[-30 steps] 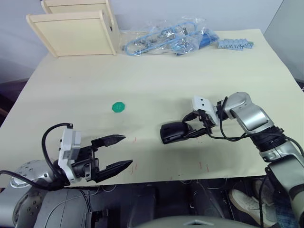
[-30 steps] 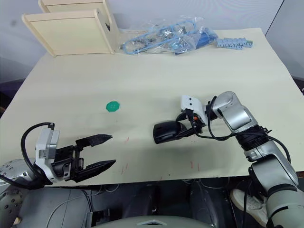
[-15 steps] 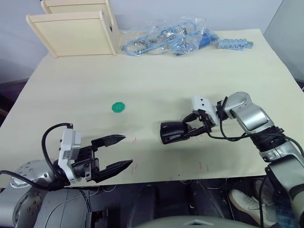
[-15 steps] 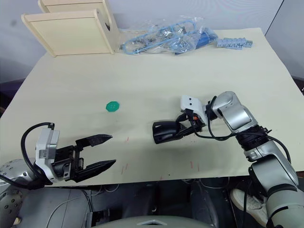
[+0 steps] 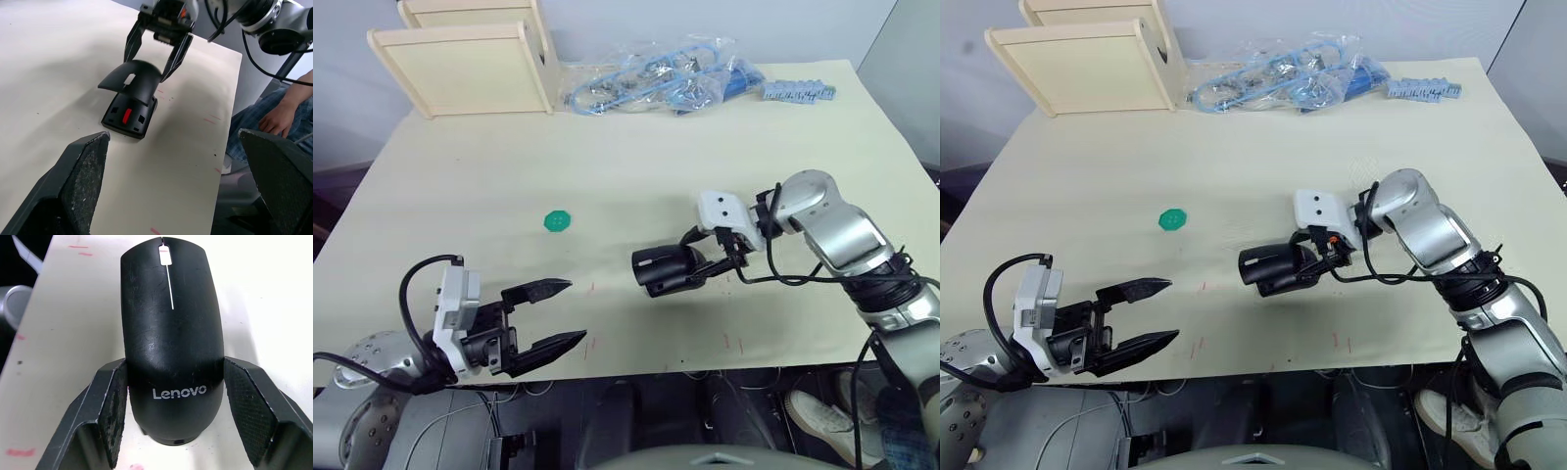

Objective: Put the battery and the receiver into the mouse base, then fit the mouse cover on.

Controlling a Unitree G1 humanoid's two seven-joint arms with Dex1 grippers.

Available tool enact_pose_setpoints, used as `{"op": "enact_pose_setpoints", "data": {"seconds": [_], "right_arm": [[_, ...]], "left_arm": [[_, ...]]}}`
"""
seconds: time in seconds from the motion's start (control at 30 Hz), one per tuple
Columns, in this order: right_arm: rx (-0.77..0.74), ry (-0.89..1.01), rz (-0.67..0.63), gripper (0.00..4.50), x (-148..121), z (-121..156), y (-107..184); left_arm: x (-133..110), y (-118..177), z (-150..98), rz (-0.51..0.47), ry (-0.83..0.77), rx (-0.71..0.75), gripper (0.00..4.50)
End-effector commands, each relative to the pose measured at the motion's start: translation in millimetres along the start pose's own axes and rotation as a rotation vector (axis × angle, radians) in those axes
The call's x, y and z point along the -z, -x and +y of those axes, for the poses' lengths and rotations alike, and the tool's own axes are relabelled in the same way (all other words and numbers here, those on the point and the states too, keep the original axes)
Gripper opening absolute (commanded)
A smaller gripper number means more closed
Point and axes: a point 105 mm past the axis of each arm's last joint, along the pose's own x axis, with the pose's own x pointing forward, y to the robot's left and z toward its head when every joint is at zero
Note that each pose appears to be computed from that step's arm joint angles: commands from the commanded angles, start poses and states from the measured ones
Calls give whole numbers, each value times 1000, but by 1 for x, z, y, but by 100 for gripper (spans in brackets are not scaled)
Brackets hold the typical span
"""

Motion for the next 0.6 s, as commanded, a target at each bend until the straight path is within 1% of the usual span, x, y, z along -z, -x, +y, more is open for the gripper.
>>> {"op": "enact_pose_setpoints", "data": {"seconds": [0.03,0.27,0.6], "right_arm": [[17,31,30,259,-12,0,4],[10,7,106,259,-3,2,-1],[21,19,132,259,2,-3,-2]], "left_arm": [[-8,0,-4,-15,-41,20,450],[-8,-1,-5,-14,-41,25,450],[-7,-1,-5,-10,-43,25,450]]}}
